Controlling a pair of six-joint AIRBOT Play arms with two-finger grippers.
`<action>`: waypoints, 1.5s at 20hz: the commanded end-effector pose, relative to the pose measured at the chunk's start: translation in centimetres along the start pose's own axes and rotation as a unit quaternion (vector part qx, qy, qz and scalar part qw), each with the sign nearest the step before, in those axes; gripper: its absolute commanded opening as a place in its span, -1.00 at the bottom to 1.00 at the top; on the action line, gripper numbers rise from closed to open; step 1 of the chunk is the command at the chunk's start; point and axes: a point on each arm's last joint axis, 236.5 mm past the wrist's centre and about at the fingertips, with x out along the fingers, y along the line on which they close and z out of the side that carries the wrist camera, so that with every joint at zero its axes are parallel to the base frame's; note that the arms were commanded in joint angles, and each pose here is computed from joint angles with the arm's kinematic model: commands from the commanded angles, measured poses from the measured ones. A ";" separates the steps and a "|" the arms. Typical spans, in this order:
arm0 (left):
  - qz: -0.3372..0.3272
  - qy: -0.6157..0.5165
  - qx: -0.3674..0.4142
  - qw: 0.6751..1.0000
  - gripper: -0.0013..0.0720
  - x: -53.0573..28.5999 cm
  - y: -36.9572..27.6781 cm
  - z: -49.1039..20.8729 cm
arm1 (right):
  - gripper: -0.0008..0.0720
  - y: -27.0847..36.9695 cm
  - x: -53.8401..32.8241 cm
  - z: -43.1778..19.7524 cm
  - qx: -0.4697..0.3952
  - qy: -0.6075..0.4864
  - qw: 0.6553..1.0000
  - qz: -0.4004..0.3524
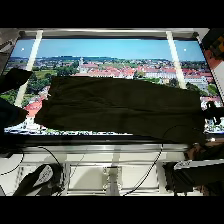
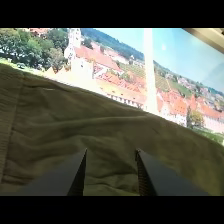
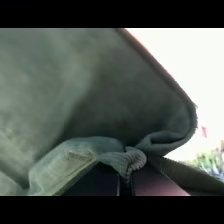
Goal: Fold the clothes and pants, and hang the long-sleeved shirts on hangers.
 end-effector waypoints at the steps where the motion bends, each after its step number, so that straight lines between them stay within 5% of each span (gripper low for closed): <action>1: 0.000 0.000 -0.001 1.000 0.03 0.1 0.1 0.0 | -0.94 3.5 -0.3 3.0 -0.033 -0.034 0.999 0.000; 9: 0.001 0.008 -0.020 1.000 0.03 1.3 1.3 -0.2 | -0.93 8.6 0.9 8.1 -0.036 -0.084 0.996 -0.010; 15: -0.005 0.008 -0.028 1.000 0.03 1.6 1.2 -0.2 | -0.93 -1.6 -1.2 4.5 0.021 -0.007 0.977 -0.212; 18: -0.007 0.006 -0.029 1.000 0.03 1.6 1.1 -0.1 | -0.87 -2.0 -1.4 5.1 0.010 -0.016 0.978 -0.209; 20: -0.007 0.006 -0.030 1.000 0.03 1.6 1.1 -0.1 | -0.02 -1.2 -1.2 5.5 0.000 -0.024 0.980 -0.195; 21: -0.007 0.006 -0.030 1.000 0.04 1.6 1.1 -0.1 | 0.14 -0.7 -1.2 5.9 -0.003 -0.033 0.982 -0.186; 26: -0.008 0.016 -0.037 0.999 -0.01 2.6 1.6 -0.6 | 0.14 6.4 -7.4 9.8 -0.060 -0.122 0.984 -0.111; 27: -0.014 0.028 -0.037 0.999 -0.30 3.3 1.2 -1.2 | 0.07 8.0 -8.8 9.7 -0.089 -0.126 0.983 -0.094; 28: -0.021 0.038 -0.035 0.998 -0.82 3.8 0.8 -1.7 | -0.44 9.3 -9.8 9.4 -0.109 -0.127 0.983 -0.080; 29: -0.025 0.045 -0.030 0.998 -0.90 4.2 0.3 -2.1 | -0.89 10.5 -10.5 9.4 -0.115 -0.137 0.982 -0.058; 30: -0.028 0.049 -0.027 0.998 -0.90 4.5 0.0 -2.4 | -0.93 11.6 -10.7 9.2 -0.144 -0.137 0.979 -0.041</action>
